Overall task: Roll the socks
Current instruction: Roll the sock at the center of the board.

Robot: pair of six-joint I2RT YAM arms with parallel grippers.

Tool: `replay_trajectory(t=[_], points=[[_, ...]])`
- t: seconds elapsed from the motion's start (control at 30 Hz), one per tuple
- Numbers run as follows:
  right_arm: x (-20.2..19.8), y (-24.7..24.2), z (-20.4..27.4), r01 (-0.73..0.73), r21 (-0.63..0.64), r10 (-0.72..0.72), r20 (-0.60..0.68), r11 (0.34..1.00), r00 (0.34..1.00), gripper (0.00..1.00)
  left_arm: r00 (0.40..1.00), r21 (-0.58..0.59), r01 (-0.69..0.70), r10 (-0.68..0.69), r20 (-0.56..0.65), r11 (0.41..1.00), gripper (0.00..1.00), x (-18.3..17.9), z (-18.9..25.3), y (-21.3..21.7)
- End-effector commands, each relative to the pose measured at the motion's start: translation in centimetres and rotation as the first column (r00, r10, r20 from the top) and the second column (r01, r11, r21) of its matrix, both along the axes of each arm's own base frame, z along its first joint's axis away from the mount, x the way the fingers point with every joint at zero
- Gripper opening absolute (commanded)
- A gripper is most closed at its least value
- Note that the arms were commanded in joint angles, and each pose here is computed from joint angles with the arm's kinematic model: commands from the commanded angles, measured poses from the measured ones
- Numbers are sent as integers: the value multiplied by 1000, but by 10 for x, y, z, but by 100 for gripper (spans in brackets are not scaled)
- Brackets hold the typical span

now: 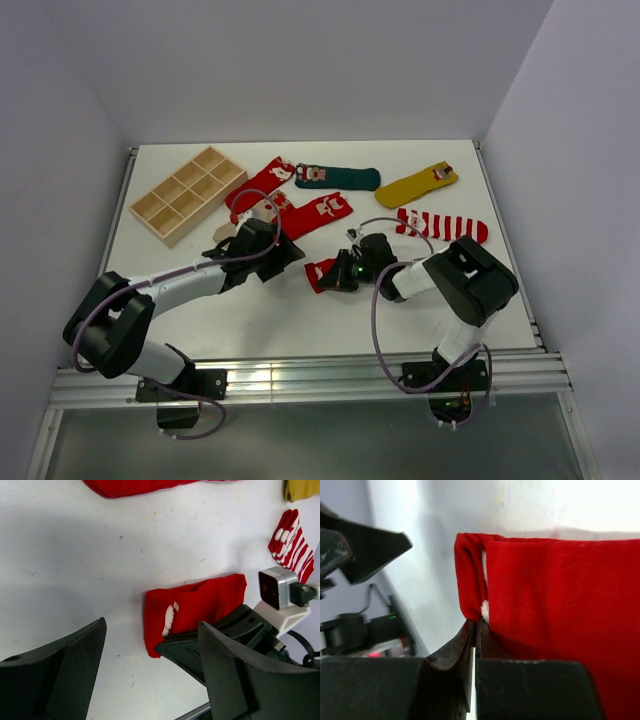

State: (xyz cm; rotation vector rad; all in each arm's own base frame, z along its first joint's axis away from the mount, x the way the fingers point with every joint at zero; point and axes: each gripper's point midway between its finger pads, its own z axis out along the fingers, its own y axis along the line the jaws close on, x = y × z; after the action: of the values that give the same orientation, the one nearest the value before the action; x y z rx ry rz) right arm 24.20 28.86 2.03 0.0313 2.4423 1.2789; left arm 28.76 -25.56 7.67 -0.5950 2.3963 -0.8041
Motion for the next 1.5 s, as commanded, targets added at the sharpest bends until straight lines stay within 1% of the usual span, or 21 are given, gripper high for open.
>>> replay_trajectory(t=[0.0, 0.2, 0.37, 0.47, 0.57, 0.63, 0.7, 0.87, 0.9, 0.97, 1.0, 1.07, 1.1, 1.17, 1.2, 1.27, 1.3, 1.37, 1.4, 1.43, 1.47], points=[[-18, -3, -7, 24, 107, -8, -144, 994, 989, 0, 999, -20, 47, -47, 27, 999, 79, 3, 5, -11], [-16, -10, -14, 89, 165, -54, -208, 982, 977, 0, 992, -16, 120, -121, -34, 993, 76, -4, -14, -30], [-14, -10, -22, 92, 144, -59, -219, 985, 974, 0, 986, 2, 149, -149, -82, 989, 73, -8, -33, -36], [-13, -10, -23, 92, 140, -60, -220, 986, 974, 0, 983, 13, 164, -163, -86, 986, 69, -7, -35, -39], [-13, -11, -23, 90, 136, -59, -215, 987, 975, 0, 983, 33, 164, -161, -83, 986, 63, -3, -39, -39], [-13, -11, -24, 92, 132, -62, -214, 987, 975, 0, 980, 58, 168, -161, -113, 984, 59, -6, -47, -36], [-13, -11, -24, 88, 129, -59, -213, 988, 975, 0, 979, 64, 173, -164, -120, 983, 54, -5, -51, -37], [-13, -11, -25, 86, 125, -58, -214, 988, 975, 0, 974, 76, 188, -176, -142, 979, 45, -6, -60, -38], [-12, -11, -24, 85, 126, -57, -212, 988, 976, 0, 973, 78, 193, -180, -143, 978, 41, -5, -61, -39], [-12, -11, -24, 80, 121, -53, -207, 989, 977, 1, 972, 89, 193, -178, -150, 977, 38, -6, -65, -37], [-11, -10, -24, 78, 119, -52, -206, 990, 977, 1, 972, 96, 198, -182, -151, 976, 34, -5, -66, -37], [-10, -10, -23, 71, 118, -47, -196, 990, 980, 1, 968, 102, 205, -187, -165, 973, 31, -6, -71, -37], [-10, -10, -24, 69, 111, -46, -197, 991, 979, 1, 968, 101, 208, -190, -167, 973, 27, -7, -72, -37], [-8, -10, -22, 65, 103, -45, -181, 993, 982, 1, 966, 102, 212, -192, -175, 972, 23, -8, -76, -38], [-8, -11, -22, 62, 96, -43, -183, 994, 982, 1, 964, 97, 216, -196, -177, 972, 18, -9, -76, -38], [-5, -11, -19, 53, 85, -39, -159, 995, 987, 1, 963, 103, 219, -198, -184, 970, 12, -9, -78, -38], [-5, -11, -19, 49, 75, -36, -162, 996, 986, 2, 962, 108, 226, -204, -183, 968, 7, -8, -78, -38], [-3, -11, -14, 35, 64, -26, -136, 997, 990, 8, 961, 120, 228, -203, -188, 966, 1, -8, -78, -36], [-1, -12, -8, 36, 52, -29, -125, 998, 992, 11, 962, 128, 228, -203, -183, 965, 0, -8, -77, -36], [1, -12, -5, 23, 40, -19, -102, 999, 995, 21, 966, 139, 217, -192, -174, 966, 0, -5, -75, -34], [1, -13, -3, 20, 19, -18, -110, 1000, 994, 26, 967, 149, 213, -187, -170, 966, 0, -4, -74, -33]])
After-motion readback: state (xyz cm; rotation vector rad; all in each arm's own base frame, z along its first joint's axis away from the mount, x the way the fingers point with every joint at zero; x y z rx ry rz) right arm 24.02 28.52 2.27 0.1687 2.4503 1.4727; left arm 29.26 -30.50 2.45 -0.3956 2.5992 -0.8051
